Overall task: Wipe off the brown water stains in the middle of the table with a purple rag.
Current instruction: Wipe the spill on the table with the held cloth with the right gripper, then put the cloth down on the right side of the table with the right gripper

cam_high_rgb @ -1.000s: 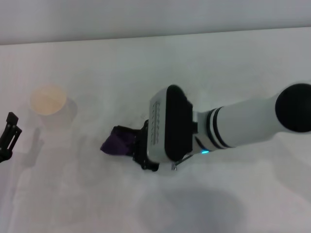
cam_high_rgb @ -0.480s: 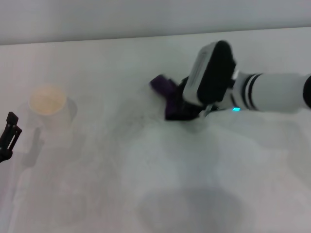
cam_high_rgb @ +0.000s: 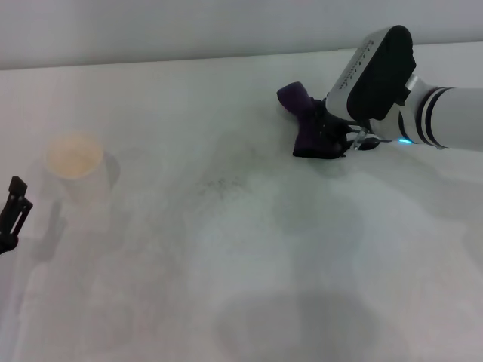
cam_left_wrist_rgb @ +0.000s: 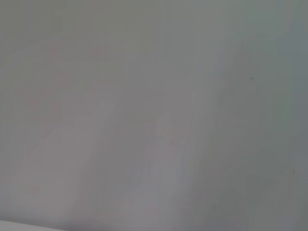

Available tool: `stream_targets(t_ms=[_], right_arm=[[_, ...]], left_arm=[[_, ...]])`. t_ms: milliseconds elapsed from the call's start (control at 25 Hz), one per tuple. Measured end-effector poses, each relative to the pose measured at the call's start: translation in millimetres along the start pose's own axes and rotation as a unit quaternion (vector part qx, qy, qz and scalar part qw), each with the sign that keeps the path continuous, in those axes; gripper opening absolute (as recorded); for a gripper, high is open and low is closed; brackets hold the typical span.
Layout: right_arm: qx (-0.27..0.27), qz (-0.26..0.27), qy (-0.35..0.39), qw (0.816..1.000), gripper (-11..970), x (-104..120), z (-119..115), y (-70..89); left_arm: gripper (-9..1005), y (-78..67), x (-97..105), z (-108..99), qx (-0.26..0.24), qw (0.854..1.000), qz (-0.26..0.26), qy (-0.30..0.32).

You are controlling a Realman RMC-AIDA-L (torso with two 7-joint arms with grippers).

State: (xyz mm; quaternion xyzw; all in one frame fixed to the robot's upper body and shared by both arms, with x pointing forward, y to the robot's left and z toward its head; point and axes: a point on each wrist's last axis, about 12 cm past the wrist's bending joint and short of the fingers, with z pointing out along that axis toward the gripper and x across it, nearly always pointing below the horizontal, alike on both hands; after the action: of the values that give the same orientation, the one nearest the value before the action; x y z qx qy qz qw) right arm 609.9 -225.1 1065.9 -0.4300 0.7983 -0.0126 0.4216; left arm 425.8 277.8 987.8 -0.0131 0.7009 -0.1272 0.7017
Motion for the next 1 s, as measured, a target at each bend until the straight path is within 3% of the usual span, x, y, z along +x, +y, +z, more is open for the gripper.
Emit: stream_targets(t_ms=[120, 360, 560, 640, 760, 1000], right_arm=[[-0.022, -0.014, -0.004, 1.0, 98, -7, 2, 11.5], [-0.107, -0.076, -0.016, 0.991, 102, -36, 8, 60.8], [-0.177, -0.111, -0.041, 0.977, 106, -54, -8, 94.7], [-0.196, -0.12, -0.04, 0.972, 107, -55, -13, 101.1], [-0.188, -0.117, -0.033, 0.975, 109, -49, -11, 97.4], [-0.099, -0.039, -0.001, 0.994, 113, -14, -4, 47.8]], left_arm=[[887, -0.2, 0, 1, 0.001, 1.0, 0.0, -0.001], [887, -2.9, -1, 3, 0.004, 1.0, -0.004, -0.004], [887, -3.2, -1, 3, 0.004, 1.0, -0.005, -0.005], [887, -3.4, -1, 4, 0.005, 1.0, -0.005, -0.006], [887, -4.2, -2, 5, 0.007, 1.0, -0.005, -0.007], [887, -6.1, -3, 9, 0.013, 1.0, -0.004, -0.009]])
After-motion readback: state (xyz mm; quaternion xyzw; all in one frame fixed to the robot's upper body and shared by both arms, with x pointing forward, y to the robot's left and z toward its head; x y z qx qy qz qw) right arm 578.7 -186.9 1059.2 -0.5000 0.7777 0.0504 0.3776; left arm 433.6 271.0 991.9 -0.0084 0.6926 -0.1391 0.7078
